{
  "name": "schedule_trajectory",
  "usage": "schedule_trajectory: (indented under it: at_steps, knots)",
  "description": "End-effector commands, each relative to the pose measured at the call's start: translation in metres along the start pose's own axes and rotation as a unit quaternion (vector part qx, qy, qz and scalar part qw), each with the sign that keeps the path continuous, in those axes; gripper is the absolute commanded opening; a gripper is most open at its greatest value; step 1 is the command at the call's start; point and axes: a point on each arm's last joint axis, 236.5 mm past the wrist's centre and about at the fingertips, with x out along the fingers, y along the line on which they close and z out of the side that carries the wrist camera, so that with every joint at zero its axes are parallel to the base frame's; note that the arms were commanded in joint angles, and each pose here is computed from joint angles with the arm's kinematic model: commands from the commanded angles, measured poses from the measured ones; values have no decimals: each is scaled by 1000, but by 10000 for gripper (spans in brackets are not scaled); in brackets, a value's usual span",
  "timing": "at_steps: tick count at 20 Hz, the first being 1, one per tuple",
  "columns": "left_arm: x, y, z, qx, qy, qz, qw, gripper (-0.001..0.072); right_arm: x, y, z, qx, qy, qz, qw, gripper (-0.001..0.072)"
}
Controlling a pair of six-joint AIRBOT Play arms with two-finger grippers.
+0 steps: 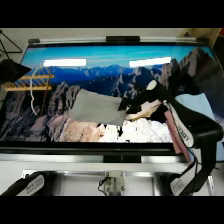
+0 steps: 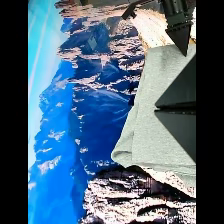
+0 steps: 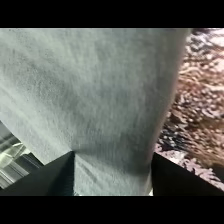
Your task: Fold the shirts.
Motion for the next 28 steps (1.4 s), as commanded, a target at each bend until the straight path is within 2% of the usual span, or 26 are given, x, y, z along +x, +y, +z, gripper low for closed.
schedule_trajectory:
  at_steps: [1, 2, 3, 7, 10, 13, 17, 22, 25, 28]
  knots:
    - [0, 0, 0, -1, -1, 0, 1000, 36, 12, 26, 8, -24, -13, 63, 998, 247]
    - [0, 0, 0, -1, -1, 0, 1000, 37, 7, 32, 13, -30, -21, 77, 996, 70]
    - [0, 0, 0, -1, -1, 0, 1000, 36, -3, 38, 18, -36, -26, 92, 995, 58]
    - [0, 0, 0, -1, -1, 0, 1000, 37, -103, 66, 37, -111, -60, 121, 985, 58]
    - [0, 0, 0, 0, -1, 0, 1000, 36, -206, 51, 44, -118, -128, 56, 983, 58]
    - [0, 0, 0, 0, 0, 0, 1000, 36, -309, -2, 34, -63, -213, -50, 974, 58]
    - [3, -8, -3, 13, 5, -7, 1000, 37, -405, -74, -8, 46, -292, -127, 947, 58]
    - [9, -25, -10, 39, 16, -25, 999, 36, -455, -134, -75, 178, -307, -157, 921, 58]
    - [12, -33, -14, 58, 21, -33, 998, 36, -473, -163, -135, 249, -279, -234, 898, 58]
    - [13, -36, -15, 64, 22, -36, 997, 37, -497, -162, -165, 277, -310, -272, 868, 57]
